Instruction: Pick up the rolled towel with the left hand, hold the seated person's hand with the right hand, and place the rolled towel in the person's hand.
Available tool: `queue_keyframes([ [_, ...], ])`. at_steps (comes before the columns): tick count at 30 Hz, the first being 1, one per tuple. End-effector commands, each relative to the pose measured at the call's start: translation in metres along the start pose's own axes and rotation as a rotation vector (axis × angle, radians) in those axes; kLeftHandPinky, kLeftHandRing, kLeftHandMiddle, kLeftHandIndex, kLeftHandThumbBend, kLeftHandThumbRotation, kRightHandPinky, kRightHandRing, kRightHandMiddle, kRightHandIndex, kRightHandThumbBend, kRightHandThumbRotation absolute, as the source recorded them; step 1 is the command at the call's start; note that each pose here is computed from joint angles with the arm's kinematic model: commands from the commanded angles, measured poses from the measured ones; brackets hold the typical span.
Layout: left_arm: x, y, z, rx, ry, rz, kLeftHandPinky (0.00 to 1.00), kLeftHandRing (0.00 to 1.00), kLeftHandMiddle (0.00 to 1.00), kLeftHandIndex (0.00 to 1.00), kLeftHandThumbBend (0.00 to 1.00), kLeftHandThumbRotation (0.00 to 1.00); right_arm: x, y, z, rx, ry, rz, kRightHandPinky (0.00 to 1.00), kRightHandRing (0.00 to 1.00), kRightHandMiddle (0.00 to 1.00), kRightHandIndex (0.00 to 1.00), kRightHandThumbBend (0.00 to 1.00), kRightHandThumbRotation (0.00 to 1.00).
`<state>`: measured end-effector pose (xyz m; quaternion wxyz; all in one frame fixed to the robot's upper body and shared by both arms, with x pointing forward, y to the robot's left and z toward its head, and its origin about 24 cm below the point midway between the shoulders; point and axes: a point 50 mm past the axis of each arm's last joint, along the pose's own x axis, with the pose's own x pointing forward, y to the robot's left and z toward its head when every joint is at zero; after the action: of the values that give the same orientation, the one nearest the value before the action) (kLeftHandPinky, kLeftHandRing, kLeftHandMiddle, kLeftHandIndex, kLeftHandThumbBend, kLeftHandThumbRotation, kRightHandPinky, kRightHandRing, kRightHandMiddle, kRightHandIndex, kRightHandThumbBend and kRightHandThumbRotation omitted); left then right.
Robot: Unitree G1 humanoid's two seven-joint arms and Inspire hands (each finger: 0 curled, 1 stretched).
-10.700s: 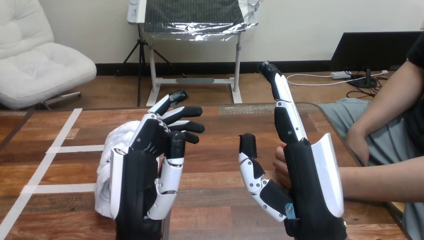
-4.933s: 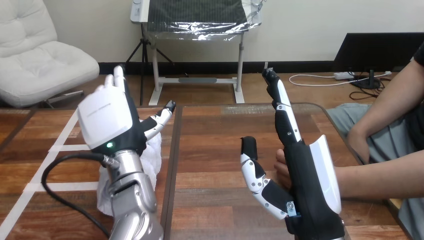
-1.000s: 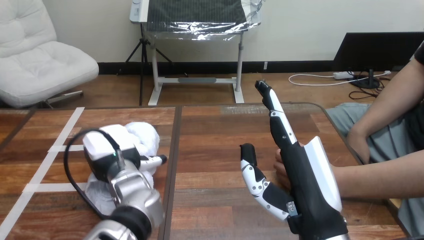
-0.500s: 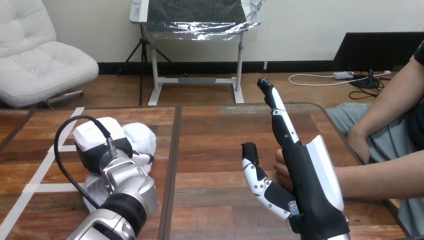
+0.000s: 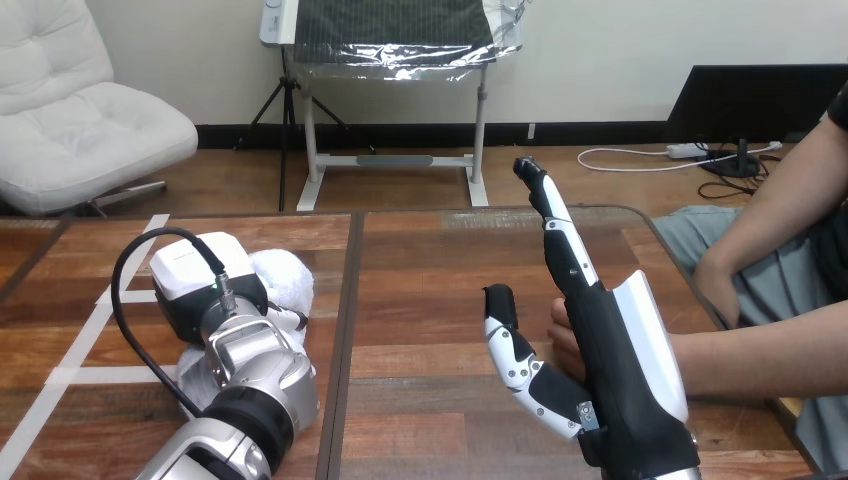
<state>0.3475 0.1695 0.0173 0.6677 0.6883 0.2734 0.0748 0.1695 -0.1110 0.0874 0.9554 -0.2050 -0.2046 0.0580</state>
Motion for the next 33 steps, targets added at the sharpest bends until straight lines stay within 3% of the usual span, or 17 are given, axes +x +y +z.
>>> queue_keyframes([
  [1, -0.005, -0.015, 0.001, -0.031, -0.026, -0.038, 0.11, 0.17, 0.27, 0.57, 0.68, 0.0, 0.008, -0.008, 0.011, -0.005, -0.076, -0.028, 1.0, 1.0, 1.0, 0.99, 0.0, 0.0],
  [21, -0.008, -0.019, 0.0, -0.109, -0.095, 0.077, 0.1, 0.16, 0.26, 0.53, 0.69, 0.0, 0.007, -0.008, 0.01, -0.004, -0.075, -0.035, 1.0, 1.0, 1.0, 0.97, 0.0, 0.0],
  [27, -0.012, -0.021, -0.001, -0.262, -0.172, 0.158, 0.09, 0.16, 0.25, 0.51, 0.67, 0.01, 0.007, -0.008, 0.01, -0.006, -0.084, -0.035, 1.0, 1.0, 1.0, 0.97, 0.0, 0.0],
  [30, -0.014, -0.022, -0.002, -0.386, -0.251, 0.193, 0.12, 0.18, 0.28, 0.51, 0.65, 0.01, 0.007, -0.008, 0.01, -0.002, -0.083, -0.036, 1.0, 1.0, 1.0, 0.97, 0.0, 0.0],
  [33, -0.019, -0.021, -0.004, -0.594, -0.335, 0.195, 0.16, 0.23, 0.33, 0.5, 0.64, 0.02, 0.007, -0.008, 0.01, -0.003, -0.083, -0.034, 1.0, 1.0, 1.0, 0.97, 0.0, 0.0],
])
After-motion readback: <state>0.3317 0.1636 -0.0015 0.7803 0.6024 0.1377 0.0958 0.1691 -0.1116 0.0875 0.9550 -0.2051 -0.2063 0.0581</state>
